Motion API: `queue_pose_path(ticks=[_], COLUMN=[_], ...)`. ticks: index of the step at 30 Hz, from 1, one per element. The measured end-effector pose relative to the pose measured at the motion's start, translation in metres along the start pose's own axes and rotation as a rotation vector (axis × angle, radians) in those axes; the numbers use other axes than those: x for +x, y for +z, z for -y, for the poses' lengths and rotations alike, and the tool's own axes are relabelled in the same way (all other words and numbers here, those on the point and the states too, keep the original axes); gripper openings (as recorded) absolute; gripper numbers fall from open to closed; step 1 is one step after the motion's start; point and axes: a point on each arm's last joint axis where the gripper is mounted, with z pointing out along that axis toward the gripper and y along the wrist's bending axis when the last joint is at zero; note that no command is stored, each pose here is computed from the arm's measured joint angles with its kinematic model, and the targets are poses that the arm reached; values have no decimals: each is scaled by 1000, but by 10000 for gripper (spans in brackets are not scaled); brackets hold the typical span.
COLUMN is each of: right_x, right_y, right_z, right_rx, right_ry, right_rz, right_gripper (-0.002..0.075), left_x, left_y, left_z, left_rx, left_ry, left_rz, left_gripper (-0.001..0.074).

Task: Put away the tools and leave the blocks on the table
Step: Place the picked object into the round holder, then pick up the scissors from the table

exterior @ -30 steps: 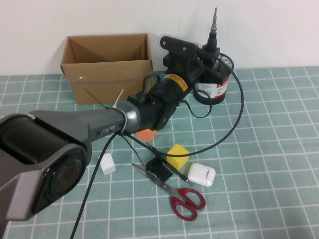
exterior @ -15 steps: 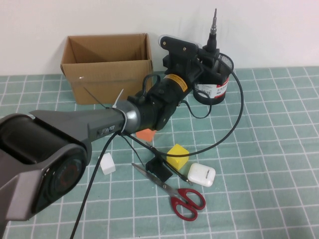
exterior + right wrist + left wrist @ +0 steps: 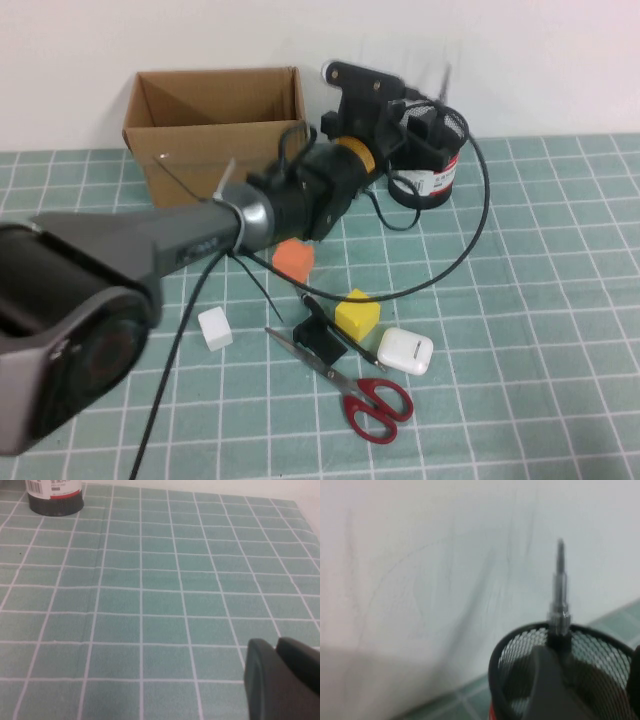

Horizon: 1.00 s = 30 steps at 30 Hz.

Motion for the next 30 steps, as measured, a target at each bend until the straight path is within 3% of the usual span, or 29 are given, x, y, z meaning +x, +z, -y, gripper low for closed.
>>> queue_pose_path(ticks=[8, 14, 21, 30], right_x=[0, 0, 0, 0], right_y=[0, 0, 0, 0], right_z=[0, 0, 0, 0], right_rx=[0, 0, 0, 0], right_ry=[0, 0, 0, 0], right_rz=[0, 0, 0, 0], right_gripper=[-7, -7, -7, -7], left_x=[-66, -87, -63, -3], left_y=[-49, -104, -165, -243], left_z=[23, 53, 72, 64], left_rx=[-11, -2, 29, 11], left_ry=[41, 82, 104, -45], left_rz=[-311, -668, -948, -1093], left_gripper=[286, 277, 276, 276])
